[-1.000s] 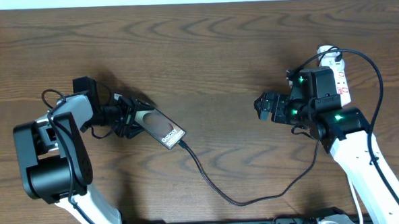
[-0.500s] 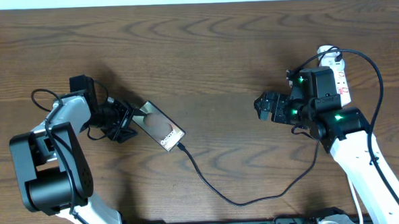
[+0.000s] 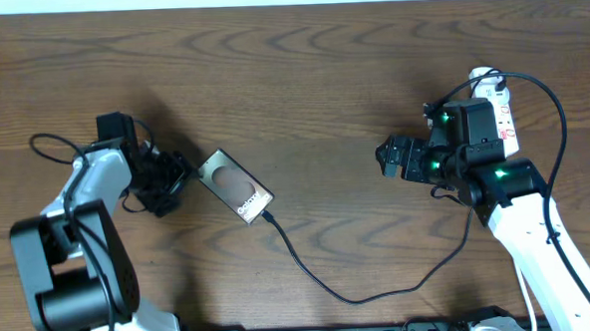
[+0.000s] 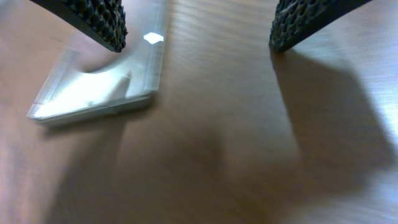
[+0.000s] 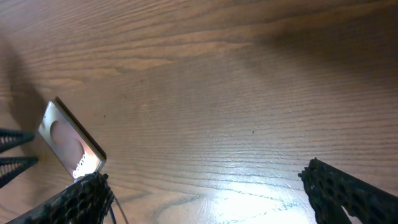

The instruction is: Plug charger to phone and switch on socket

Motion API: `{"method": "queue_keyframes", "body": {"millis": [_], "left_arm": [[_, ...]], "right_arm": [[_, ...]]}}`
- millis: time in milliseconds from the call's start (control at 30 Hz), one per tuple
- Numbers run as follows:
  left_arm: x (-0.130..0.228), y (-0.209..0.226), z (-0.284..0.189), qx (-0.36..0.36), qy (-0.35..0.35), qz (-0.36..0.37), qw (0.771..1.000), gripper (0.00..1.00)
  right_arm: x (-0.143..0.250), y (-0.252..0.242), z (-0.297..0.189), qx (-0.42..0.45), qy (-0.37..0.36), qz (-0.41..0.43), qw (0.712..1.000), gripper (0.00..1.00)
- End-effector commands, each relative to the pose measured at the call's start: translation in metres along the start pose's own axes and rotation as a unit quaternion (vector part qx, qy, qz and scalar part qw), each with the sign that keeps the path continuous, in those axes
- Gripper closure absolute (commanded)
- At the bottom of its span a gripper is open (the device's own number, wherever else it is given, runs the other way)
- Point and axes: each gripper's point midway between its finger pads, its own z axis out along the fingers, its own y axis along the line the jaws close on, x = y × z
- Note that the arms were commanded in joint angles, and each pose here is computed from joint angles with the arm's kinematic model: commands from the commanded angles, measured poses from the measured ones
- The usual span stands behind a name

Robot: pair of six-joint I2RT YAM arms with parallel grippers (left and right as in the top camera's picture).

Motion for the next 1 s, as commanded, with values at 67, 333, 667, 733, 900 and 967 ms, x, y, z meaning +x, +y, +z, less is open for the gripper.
{"method": "queue_keyframes", "body": {"millis": [67, 333, 667, 733, 900, 967], "left_arm": [[-0.011, 0.007, -0.043, -0.042, -0.093, 0.092, 0.99, 0.23], [0.017, -0.047, -0.117, 0.01, -0.2, 0.251, 0.947, 0.23], [0.03, -0.063, -0.144, 0.036, -0.241, 0.277, 0.929, 0.02], [0.03, -0.063, -0.144, 0.036, -0.241, 0.277, 0.929, 0.02], [0.03, -0.063, -0.144, 0.036, -0.241, 0.277, 0.929, 0.01], [0.03, -0.063, -0.144, 0.036, -0.241, 0.277, 0.929, 0.01]], "right_arm": [[-0.002, 0.002, 0.0, -0.002, -0.001, -0.007, 1.0, 0.01], [-0.002, 0.002, 0.0, -0.002, -0.001, -0.007, 1.0, 0.01], [-0.002, 0.002, 0.0, -0.002, -0.002, -0.008, 1.0, 0.01], [-0.003, -0.001, 0.0, 0.007, -0.005, -0.008, 1.0, 0.01], [-0.001, 0.0, 0.0, 0.002, 0.0, -0.007, 1.0, 0.01], [-0.001, 0.006, -0.001, -0.013, 0.004, -0.012, 1.0, 0.01]]}}
